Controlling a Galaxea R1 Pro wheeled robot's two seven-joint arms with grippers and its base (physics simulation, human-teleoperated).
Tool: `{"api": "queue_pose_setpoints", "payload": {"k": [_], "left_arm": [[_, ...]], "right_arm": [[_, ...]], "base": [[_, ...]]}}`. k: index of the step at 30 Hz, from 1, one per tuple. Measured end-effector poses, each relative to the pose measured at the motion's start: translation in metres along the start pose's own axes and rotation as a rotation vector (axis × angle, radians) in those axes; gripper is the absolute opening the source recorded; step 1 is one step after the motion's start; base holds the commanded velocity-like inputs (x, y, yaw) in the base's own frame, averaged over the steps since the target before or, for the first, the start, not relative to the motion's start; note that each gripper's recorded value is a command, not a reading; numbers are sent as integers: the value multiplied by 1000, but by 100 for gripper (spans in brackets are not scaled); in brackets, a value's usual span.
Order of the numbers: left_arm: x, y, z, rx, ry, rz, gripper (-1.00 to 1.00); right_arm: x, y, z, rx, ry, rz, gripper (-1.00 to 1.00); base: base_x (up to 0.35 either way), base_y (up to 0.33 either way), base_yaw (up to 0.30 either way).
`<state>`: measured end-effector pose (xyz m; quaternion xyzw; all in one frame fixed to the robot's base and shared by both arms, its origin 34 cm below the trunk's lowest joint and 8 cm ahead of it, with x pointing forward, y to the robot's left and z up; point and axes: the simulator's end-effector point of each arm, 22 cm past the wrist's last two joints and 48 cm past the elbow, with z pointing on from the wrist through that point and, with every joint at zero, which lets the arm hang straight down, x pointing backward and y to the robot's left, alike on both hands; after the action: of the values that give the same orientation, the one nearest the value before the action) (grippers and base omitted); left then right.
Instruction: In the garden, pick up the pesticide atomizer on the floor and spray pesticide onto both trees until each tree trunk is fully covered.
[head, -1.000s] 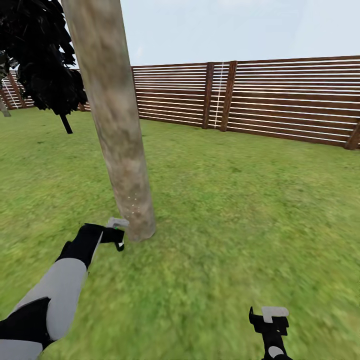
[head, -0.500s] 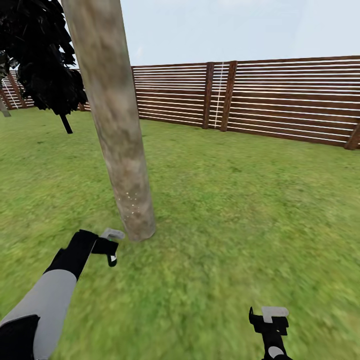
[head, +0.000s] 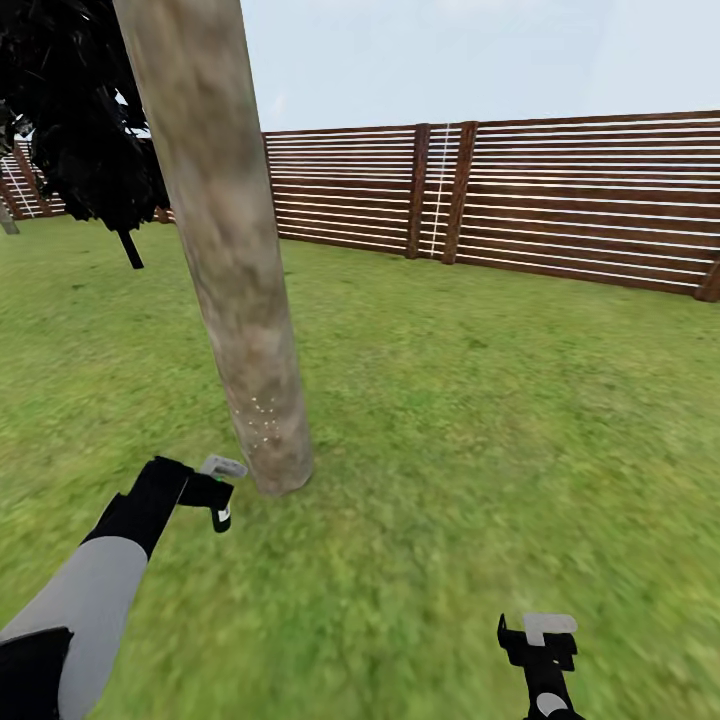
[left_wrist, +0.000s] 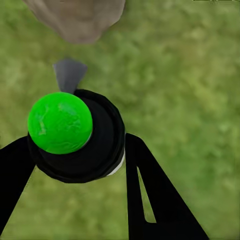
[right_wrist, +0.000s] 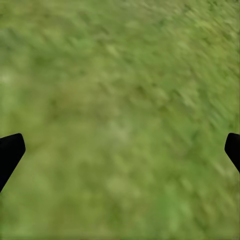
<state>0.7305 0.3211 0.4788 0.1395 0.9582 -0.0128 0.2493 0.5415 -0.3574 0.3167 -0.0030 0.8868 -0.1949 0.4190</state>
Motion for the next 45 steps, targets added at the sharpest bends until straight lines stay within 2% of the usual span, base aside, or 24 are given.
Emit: {"api": "queue_pose_setpoints", "payload": {"k": [3,5,7,8,9,12,14,16,20,24,25,30,39,45], "left_arm": [[-5,18,-9,-3,-7,-4,-100],[-28,35,-29,22,-42,-2,-100],[-55,44,-47,22,-63,39,-100],[-60,44,-52,22,-46,79,-100],[-60,42,-53,31,-36,92,-100],[-79,34,-62,55,-59,108,-100],[-100,41,-76,42,-81,99,-100],[-106,48,-83,31,-86,89,-100],[-91,46,-74,32,-58,99,-100],[-15,18,-34,86,50,85,-100],[-10,15,-31,92,52,85,-100],[-5,17,-30,91,52,84,-100],[-10,20,-34,80,41,81,-100],[-49,22,-54,55,-43,102,-100]], "right_arm": [[0,0,0,0,0,-1,100],[0,0,0,0,-1,-1,100],[0,0,0,-1,-1,-2,100],[0,0,0,-1,-1,-2,100],[0,0,0,-1,-1,-2,100],[0,0,0,-1,-1,-2,100],[0,0,0,-1,-1,-2,100],[0,0,0,-2,-1,-3,100],[0,1,0,-2,-1,-3,100],[0,1,0,-3,0,-3,100],[0,1,0,-3,-1,-3,100],[0,0,0,-2,-1,-2,100],[0,0,0,1,-1,-1,100],[0,0,0,1,-1,-1,100]], "base": [[0,0,0],[0,0,0],[0,0,0],[0,0,0],[0,0,0],[0,0,0],[0,0,0],[0,0,0],[0,0,0],[0,0,0],[0,0,0],[29,7,109],[277,190,30],[45,29,0]]}}
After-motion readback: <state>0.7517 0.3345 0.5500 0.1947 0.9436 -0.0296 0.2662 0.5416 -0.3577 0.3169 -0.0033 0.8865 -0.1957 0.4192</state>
